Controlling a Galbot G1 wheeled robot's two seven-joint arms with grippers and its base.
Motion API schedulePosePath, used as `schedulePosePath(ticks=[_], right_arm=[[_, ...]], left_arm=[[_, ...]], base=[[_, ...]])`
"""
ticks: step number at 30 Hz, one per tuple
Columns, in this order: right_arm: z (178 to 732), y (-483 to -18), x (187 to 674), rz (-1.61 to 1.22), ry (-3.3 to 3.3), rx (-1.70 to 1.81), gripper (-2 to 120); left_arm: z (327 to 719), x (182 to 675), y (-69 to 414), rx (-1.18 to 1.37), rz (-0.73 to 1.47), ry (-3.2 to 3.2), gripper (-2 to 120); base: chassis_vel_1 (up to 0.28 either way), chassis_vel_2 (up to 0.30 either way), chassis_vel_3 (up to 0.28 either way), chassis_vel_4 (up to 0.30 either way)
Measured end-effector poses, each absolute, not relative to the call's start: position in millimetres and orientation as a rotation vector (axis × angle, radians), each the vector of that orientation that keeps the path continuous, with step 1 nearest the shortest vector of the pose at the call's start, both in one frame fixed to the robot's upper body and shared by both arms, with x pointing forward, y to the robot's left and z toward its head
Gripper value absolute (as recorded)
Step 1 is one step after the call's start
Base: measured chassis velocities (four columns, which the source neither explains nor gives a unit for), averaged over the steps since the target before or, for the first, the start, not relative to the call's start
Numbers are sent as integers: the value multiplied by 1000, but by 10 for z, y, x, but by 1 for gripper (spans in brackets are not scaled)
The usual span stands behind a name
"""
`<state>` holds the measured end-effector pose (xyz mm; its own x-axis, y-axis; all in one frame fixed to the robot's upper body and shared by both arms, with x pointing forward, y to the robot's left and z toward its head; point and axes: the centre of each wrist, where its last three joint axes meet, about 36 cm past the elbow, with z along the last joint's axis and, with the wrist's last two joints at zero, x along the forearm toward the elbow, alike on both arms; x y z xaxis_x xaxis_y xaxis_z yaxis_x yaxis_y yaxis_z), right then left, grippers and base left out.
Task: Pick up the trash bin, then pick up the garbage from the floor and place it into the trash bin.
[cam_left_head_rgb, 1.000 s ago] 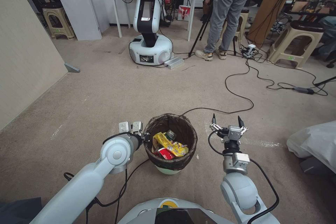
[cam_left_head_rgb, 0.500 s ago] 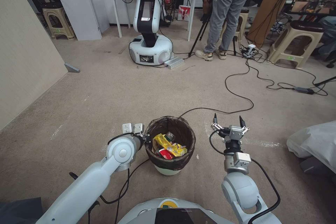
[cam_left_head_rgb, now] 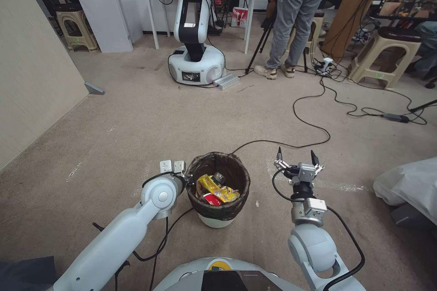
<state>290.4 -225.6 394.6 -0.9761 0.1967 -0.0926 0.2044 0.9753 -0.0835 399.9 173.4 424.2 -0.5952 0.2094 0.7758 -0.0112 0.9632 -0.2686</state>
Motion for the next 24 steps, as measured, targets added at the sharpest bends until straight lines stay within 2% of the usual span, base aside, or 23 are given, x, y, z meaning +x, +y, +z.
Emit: schedulePosePath(ticks=[5, 10, 12, 14, 18, 20, 21, 23, 24], right_arm=[[3943, -2242, 2903, -136, 3040, 307, 100], [3933, -2241, 2899, -137, 3044, 306, 100], [3932, -2242, 2898, -137, 3044, 306, 100], [3921, -2221, 2881, -131, 3051, 306, 100], [3913, -2203, 2871, -129, 3054, 304, 100], [3905, -2187, 2864, -127, 3057, 302, 100], [3905, -2187, 2864, -127, 3057, 302, 100], [3903, -2182, 2860, -126, 3058, 302, 100], [3903, -2182, 2860, -126, 3058, 302, 100]], left_arm=[[4240, 4010, 1733, -139, 306, -2191, 3], [4244, 4006, 1711, -151, 305, -2195, 19], [4246, 4006, 1710, -151, 304, -2197, 21], [4339, 3982, 1696, -175, 311, -2227, 45], [4392, 3976, 1692, -186, 319, -2240, 53], [4437, 3969, 1691, -197, 331, -2251, 65], [4437, 3969, 1691, -197, 331, -2251, 65], [4473, 3966, 1695, -213, 349, -2263, 76], [4473, 3966, 1695, -213, 349, -2263, 76]], base=[[0, 0, 0, 0], [0, 0, 0, 0], [0, 0, 0, 0], [0, 0, 0, 0], [0, 0, 0, 0], [0, 0, 0, 0], [0, 0, 0, 0], [0, 0, 0, 0], [0, 0, 0, 0]])
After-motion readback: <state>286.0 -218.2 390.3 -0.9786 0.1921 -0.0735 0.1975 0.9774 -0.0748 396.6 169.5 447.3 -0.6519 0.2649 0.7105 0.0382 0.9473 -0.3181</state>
